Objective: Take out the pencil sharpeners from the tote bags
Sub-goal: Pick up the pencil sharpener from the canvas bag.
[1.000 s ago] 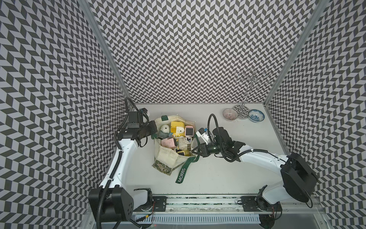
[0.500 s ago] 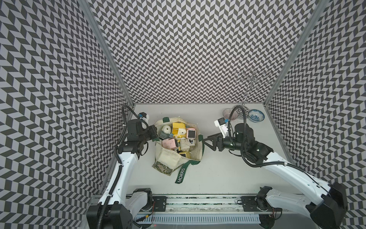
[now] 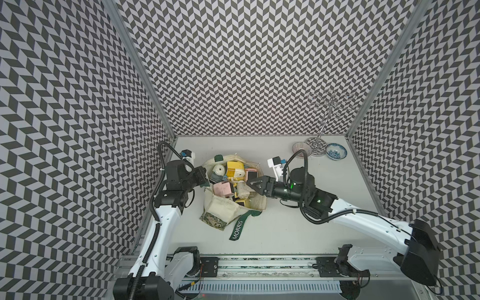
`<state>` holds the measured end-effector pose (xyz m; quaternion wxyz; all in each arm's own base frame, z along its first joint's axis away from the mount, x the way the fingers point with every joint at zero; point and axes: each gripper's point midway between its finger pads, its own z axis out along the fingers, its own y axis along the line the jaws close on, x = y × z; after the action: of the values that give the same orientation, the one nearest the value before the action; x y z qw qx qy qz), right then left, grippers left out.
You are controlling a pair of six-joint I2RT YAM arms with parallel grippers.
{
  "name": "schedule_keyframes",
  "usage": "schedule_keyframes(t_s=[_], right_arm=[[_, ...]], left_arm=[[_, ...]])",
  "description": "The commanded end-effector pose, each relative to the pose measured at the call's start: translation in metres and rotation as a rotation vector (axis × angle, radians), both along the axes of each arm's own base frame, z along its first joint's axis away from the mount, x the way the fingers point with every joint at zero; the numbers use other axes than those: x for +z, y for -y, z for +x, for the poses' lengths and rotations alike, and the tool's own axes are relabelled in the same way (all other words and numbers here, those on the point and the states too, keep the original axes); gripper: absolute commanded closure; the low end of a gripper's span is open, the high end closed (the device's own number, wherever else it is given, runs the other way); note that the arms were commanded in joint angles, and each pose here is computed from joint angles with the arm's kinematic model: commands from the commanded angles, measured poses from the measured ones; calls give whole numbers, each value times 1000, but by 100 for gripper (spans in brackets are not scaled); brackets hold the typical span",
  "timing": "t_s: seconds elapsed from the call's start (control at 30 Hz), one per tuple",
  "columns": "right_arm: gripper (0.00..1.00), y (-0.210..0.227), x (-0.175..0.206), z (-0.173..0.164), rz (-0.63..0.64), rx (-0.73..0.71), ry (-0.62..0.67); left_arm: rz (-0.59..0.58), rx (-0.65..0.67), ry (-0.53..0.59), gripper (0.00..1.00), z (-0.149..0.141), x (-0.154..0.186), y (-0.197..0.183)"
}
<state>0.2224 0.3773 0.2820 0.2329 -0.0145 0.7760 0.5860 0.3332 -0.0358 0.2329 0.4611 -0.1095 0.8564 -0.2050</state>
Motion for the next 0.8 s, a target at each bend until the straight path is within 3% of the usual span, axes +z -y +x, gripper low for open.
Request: schedule_keyframes(t_s=[0.0, 0.13, 0.37, 0.57, 0.77], right_arm=[[28, -15, 26, 14, 128, -130, -66], [28, -31, 2, 27, 101, -224, -176], [26, -44, -25, 58, -8, -378, -251], [26, -27, -27, 76, 68, -530, -264], [25, -50, -32, 89, 63, -516, -302]], left_arm=[[-5, 7, 96, 100, 3, 27, -2], [-7, 8, 91, 100, 3, 25, -2], [7, 20, 106, 100, 1, 29, -5], [11, 25, 103, 100, 1, 28, -6], [17, 35, 99, 100, 1, 27, -9]])
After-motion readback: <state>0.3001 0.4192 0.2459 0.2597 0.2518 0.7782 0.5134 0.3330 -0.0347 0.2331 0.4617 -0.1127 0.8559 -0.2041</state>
